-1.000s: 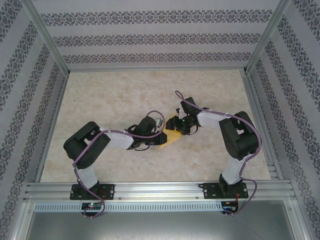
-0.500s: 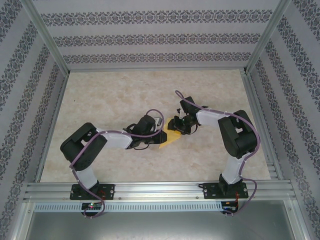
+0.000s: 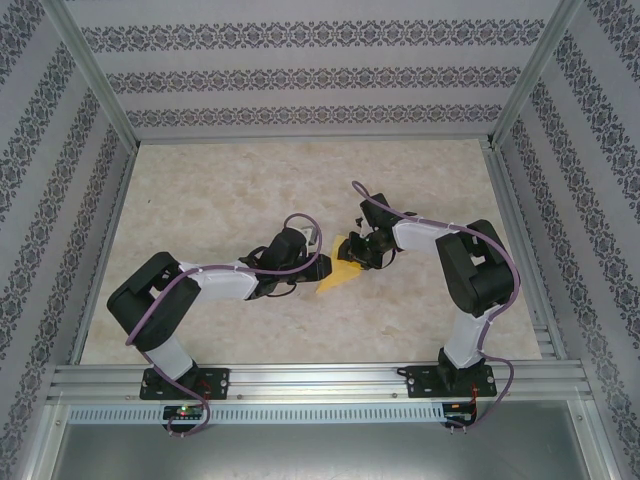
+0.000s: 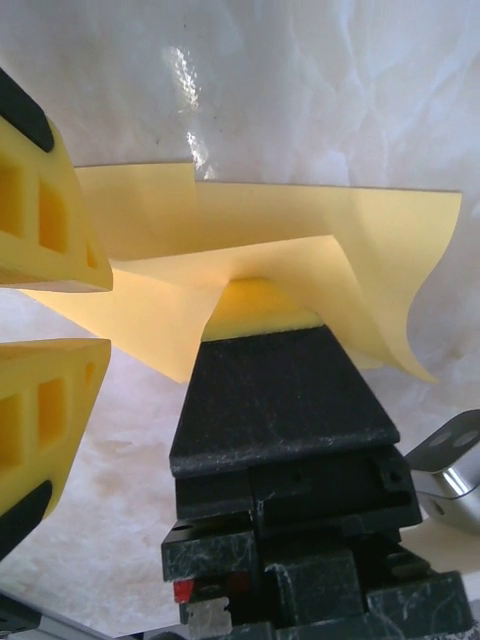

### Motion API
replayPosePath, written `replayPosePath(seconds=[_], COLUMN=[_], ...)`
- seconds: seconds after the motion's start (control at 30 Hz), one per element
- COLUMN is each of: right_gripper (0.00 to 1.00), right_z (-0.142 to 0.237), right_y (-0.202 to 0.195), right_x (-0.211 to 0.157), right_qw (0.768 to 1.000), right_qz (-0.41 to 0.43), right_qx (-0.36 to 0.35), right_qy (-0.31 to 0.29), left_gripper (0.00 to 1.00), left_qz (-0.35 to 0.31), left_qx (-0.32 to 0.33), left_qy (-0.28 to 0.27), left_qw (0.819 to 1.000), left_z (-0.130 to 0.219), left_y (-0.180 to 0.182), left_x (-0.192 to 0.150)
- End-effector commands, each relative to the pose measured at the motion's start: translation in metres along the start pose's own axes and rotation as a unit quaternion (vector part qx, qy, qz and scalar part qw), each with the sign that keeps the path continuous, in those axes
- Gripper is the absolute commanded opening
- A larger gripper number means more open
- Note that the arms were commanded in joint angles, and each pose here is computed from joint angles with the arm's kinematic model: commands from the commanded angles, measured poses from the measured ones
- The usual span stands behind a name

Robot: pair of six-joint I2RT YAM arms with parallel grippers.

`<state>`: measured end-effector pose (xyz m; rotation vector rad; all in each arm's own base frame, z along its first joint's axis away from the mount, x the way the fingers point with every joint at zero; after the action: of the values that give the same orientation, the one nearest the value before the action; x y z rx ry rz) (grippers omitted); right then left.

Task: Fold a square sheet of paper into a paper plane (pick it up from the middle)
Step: Fourth fold the wing at the center of the table.

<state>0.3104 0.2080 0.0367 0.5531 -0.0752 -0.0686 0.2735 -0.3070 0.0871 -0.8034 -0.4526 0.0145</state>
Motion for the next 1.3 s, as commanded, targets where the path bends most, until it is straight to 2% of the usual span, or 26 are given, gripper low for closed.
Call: replayPosePath(seconds=[0.0,0.13,0.43,0.8,1.27], right_gripper=[0.34,0.35,0.37,0.37,0.32], right_z=[-0.028,-0.028,-0.03,-0.029,-0.03], right_y=[-0.067,-0.068,-0.069,-0.077,-0.092], right_x=[-0.029,-0.03,-0.03,-0.032,-0.036], right_qw=[0.99,0.989,0.989,0.985,0.978], right_qz=[-0.043,-0.037,-0.037,-0.052,-0.07], right_qx=[-0.129,-0.133,-0.132,-0.153,-0.191], right_qy=[0.044,0.049,0.054,0.052,0.056], left_gripper=[0.2,0.2,0.23,0.18,0.11], left_qz=[0.011,0.008,0.001,0.009,0.039], left_qx=[0.004,-0.001,-0.053,0.017,0.047], left_qy=[-0.028,-0.035,0.027,0.037,0.047], left_qw=[1.0,0.999,0.998,0.999,0.997], left_z=[0.001,0.002,-0.017,-0.023,-0.021], left_y=[0.002,-0.003,-0.017,0.011,0.035], left_x=[0.012,0.016,0.002,-0.006,-0.022])
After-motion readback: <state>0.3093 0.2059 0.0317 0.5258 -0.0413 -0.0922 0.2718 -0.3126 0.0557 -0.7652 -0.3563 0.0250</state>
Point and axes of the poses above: each hand's point on the last joint's axis, 136 mm out from that joint toward the fingers, its own z axis back along the fingers, its own y axis along the line the jaws close on, x = y × z, the point moved 3 cm from there along z, back along the fingers, and after that the axes turned 4 degrees about z, right-handed, at the moved point
